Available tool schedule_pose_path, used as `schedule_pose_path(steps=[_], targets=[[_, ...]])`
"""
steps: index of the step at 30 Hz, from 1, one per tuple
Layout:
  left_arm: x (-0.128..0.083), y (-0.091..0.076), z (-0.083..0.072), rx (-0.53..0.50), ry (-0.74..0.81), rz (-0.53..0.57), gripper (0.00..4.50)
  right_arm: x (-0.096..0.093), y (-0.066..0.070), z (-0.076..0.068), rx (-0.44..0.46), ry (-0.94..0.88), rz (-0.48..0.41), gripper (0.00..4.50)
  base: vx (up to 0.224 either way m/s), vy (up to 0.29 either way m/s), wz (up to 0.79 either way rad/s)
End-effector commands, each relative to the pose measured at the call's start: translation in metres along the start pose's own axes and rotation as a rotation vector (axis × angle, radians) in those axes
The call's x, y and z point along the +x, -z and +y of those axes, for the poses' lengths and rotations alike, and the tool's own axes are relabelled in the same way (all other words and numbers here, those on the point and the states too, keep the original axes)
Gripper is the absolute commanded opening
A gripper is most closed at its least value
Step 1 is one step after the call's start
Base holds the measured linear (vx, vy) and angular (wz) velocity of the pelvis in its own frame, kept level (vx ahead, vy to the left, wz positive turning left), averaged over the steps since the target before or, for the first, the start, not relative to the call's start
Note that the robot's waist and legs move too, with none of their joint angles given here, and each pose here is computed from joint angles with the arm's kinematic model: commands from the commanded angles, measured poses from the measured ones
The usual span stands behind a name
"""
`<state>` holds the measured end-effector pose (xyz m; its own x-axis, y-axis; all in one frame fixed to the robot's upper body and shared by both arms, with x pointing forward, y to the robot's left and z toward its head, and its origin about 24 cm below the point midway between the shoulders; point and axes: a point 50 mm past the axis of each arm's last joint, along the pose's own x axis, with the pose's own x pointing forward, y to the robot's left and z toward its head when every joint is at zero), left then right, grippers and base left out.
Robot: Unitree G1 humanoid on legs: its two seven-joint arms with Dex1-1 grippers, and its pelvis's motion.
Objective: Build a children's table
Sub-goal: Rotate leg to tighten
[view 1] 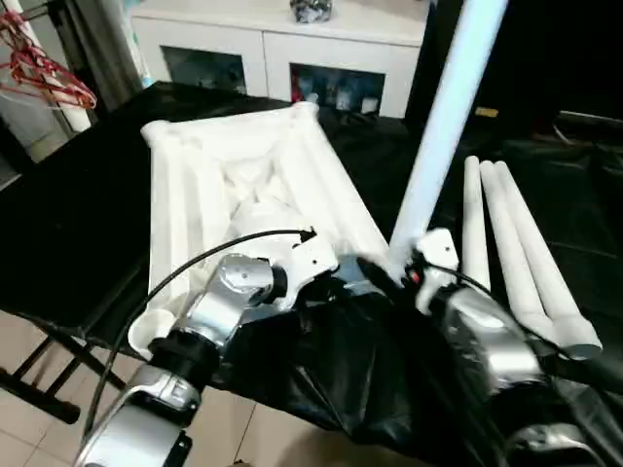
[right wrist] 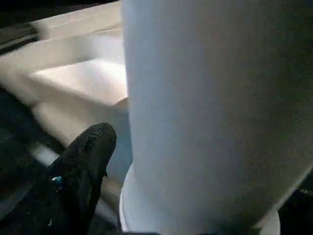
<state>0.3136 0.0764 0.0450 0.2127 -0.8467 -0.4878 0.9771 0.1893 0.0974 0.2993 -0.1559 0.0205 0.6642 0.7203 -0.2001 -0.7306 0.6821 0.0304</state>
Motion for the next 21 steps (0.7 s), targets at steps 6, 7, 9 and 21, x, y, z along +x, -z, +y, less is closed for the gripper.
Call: schedule_pose_path(steps=[6, 7, 9, 21], targets=[[-0.004, -0.006, -0.007, 0.069, 0.158, -0.026, 0.00, -0.022, 0.016, 0.019, 0.001, -0.394, 0.179, 3.93, 0.000, 0.000, 0.00], [-0.006, -0.004, -0.006, 0.073, 0.159, -0.013, 0.00, -0.023, 0.015, 0.018, -0.003, -0.406, 0.183, 3.93, 0.000, 0.000, 0.00], [-0.007, -0.004, -0.005, 0.074, 0.160, -0.009, 0.00, -0.024, 0.014, 0.018, -0.004, -0.414, 0.184, 3.93, 0.000, 0.000, 0.00], [-0.013, 0.000, -0.002, 0.074, 0.179, 0.012, 0.00, -0.026, 0.011, 0.020, 0.030, -0.465, 0.195, 2.97, 0.000, 0.000, 0.00]])
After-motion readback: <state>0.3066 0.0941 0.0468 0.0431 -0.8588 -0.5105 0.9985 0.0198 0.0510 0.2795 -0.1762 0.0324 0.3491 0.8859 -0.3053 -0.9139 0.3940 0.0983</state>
